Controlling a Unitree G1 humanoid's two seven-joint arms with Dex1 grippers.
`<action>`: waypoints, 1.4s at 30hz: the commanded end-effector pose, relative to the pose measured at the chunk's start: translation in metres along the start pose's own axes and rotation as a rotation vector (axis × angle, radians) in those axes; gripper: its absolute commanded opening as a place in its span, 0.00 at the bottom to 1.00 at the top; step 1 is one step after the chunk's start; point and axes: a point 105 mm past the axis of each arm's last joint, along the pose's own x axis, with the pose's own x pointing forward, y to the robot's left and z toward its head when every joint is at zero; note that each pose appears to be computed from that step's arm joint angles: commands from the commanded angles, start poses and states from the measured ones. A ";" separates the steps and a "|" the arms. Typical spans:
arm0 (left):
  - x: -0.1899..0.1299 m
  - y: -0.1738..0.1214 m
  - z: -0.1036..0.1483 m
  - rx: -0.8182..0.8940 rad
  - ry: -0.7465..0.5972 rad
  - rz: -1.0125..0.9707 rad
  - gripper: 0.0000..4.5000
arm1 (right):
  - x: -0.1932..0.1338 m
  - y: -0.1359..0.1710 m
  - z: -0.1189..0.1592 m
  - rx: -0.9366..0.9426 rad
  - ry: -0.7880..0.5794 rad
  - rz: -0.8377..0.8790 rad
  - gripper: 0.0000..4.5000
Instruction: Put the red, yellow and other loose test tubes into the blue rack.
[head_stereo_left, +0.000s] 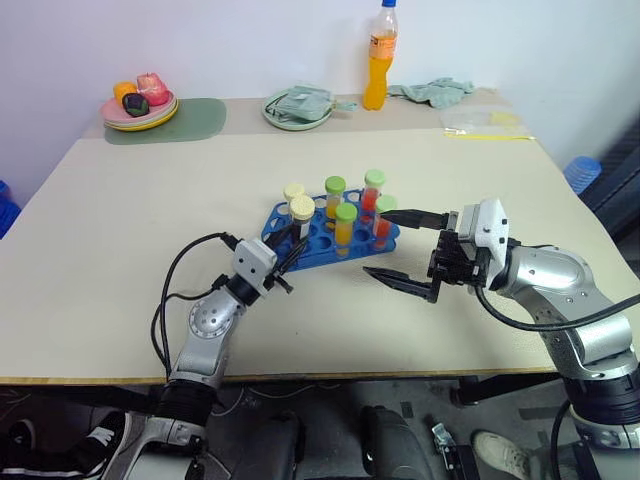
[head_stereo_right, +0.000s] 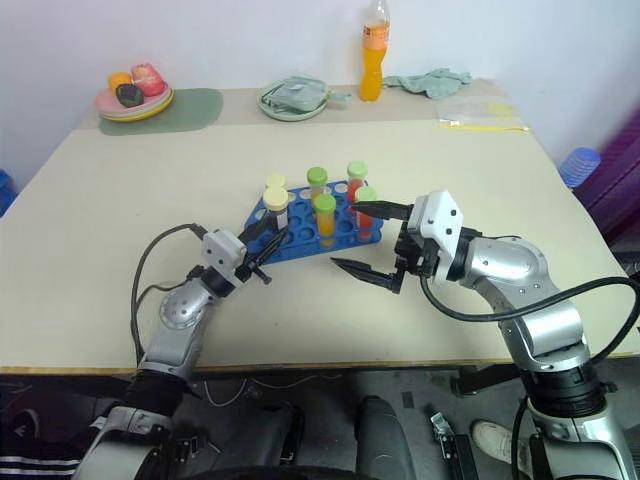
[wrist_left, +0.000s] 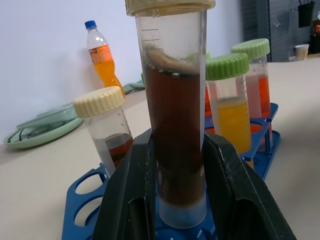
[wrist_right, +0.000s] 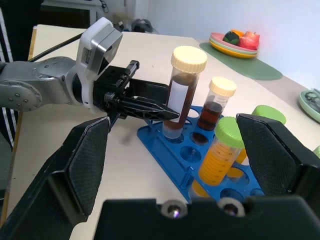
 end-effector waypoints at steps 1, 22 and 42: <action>0.001 -0.008 0.000 -0.042 -0.020 -0.019 0.18 | -0.006 -0.010 0.012 -0.058 -0.023 -0.032 1.00; -0.007 0.002 0.010 -0.227 -0.031 -0.051 0.94 | -0.012 -0.009 0.000 -0.068 -0.032 -0.038 1.00; -0.090 0.061 0.073 -0.158 0.208 -0.413 0.99 | -0.048 -0.011 -0.027 0.010 0.089 -0.111 1.00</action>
